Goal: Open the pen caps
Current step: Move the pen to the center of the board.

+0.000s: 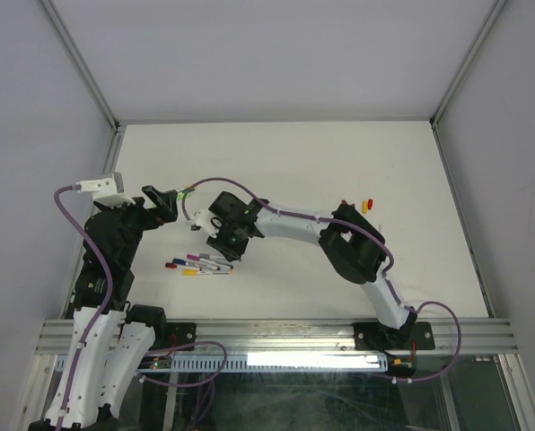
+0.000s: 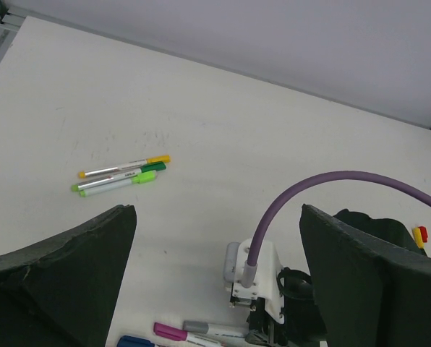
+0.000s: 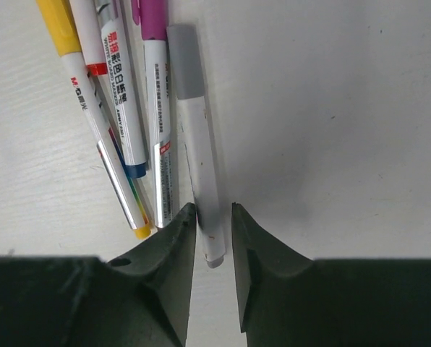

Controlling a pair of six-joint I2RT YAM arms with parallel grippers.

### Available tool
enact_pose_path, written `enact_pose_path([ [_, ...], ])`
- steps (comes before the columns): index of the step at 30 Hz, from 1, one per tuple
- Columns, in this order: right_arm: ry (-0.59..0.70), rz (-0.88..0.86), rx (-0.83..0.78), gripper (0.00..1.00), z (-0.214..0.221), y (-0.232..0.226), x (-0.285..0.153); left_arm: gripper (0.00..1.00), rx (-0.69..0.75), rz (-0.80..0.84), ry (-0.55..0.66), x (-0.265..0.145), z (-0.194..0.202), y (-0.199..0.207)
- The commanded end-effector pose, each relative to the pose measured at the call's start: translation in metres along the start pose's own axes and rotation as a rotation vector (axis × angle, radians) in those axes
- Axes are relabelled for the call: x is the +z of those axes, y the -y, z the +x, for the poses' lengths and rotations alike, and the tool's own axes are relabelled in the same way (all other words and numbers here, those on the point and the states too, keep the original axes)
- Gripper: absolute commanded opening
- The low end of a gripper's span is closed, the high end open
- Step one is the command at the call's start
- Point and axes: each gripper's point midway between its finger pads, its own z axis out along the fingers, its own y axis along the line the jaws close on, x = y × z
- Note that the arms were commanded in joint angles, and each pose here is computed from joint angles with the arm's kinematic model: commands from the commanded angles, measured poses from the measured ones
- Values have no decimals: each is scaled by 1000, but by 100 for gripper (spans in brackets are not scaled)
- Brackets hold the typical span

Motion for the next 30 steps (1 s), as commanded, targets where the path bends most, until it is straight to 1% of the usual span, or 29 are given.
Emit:
enact_pose_path([
  [1,28,52,-20,26,-16,8,-5,99,23,-4,47,-1,-12,-1],
  [7,14,134,-30,12,-8,29,-15,99,23,-1,45,-1,-12,-1],
  [9,10,165,-31,9,-1,40,-21,99,22,-1,45,-1,-12,-1],
  [13,0,208,-14,5,16,61,-39,99,23,1,46,-1,-12,0],
  [15,-3,232,-4,5,27,73,-52,99,23,3,45,-1,-12,0],
  [20,-56,274,23,6,70,97,-78,99,23,9,40,-1,-11,1],
  [25,-89,296,67,9,103,112,-92,99,22,16,34,0,-10,2],
  [30,-101,290,78,14,110,114,-94,99,18,54,1,4,-3,9],
])
